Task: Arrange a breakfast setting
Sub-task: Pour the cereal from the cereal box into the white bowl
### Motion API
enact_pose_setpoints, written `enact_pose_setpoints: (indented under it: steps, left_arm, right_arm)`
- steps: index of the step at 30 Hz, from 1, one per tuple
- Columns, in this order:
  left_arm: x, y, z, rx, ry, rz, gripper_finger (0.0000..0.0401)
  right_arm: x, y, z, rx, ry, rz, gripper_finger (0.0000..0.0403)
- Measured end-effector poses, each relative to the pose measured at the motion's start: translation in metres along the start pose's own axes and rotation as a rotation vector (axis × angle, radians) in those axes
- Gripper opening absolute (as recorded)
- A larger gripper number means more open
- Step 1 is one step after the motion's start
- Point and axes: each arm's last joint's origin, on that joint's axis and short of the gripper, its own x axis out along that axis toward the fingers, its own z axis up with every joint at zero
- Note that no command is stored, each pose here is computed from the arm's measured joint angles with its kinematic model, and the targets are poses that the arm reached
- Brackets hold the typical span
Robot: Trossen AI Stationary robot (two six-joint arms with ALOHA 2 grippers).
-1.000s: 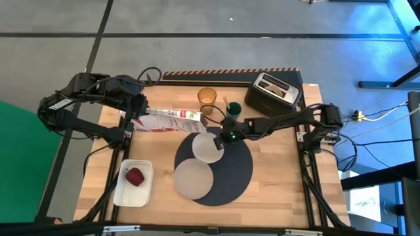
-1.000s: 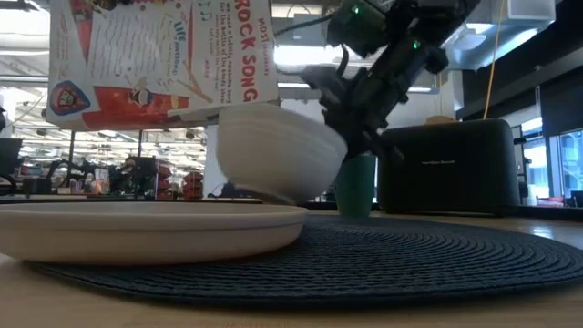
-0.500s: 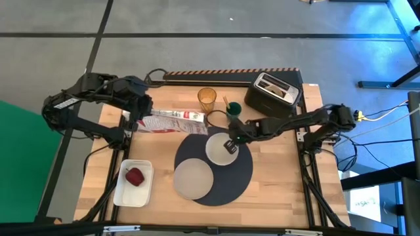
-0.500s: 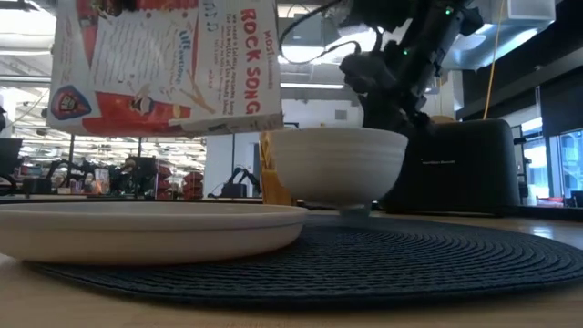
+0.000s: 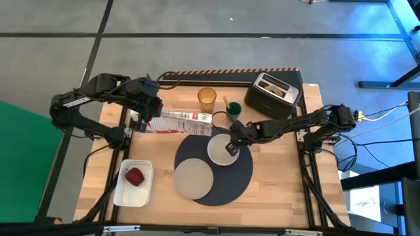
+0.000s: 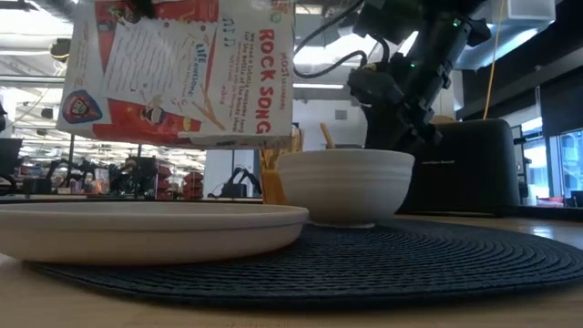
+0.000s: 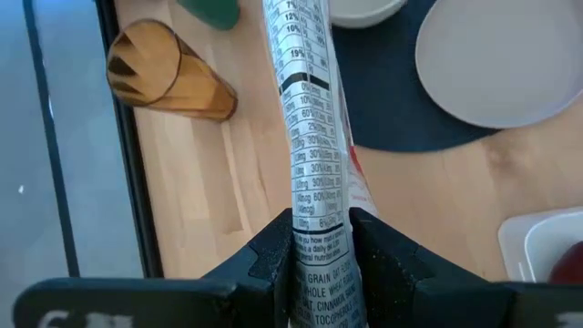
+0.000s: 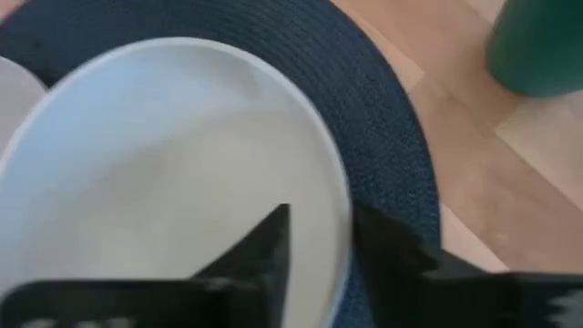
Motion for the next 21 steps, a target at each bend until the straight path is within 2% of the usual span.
enact_pose_setpoints:
  steps: [4,8,13,17,21]
  left_arm:
    - [-0.005,0.001,0.002,-0.008,-0.033,0.004,0.0093]
    - [-0.024,0.002,0.006,-0.012,-0.111,0.017,0.0093]
    - [-0.035,-0.001,0.018,0.053,-0.160,0.006,0.0093]
    - [-0.022,-0.006,0.033,0.153,-0.118,-0.028,0.0093]
    - [-0.002,-0.009,0.048,0.255,-0.048,-0.026,0.0093]
  right_arm:
    - [-0.008,0.001,0.003,0.008,-0.033,0.022,0.0187]
    - [-0.040,-0.004,0.009,0.027,-0.114,0.036,0.0233]
    - [-0.090,-0.027,0.009,0.050,-0.181,-0.017,0.0244]
    - [-0.117,-0.049,0.011,0.091,-0.237,-0.074,0.0245]
    - [-0.130,-0.063,0.015,0.136,-0.281,-0.089,0.0245]
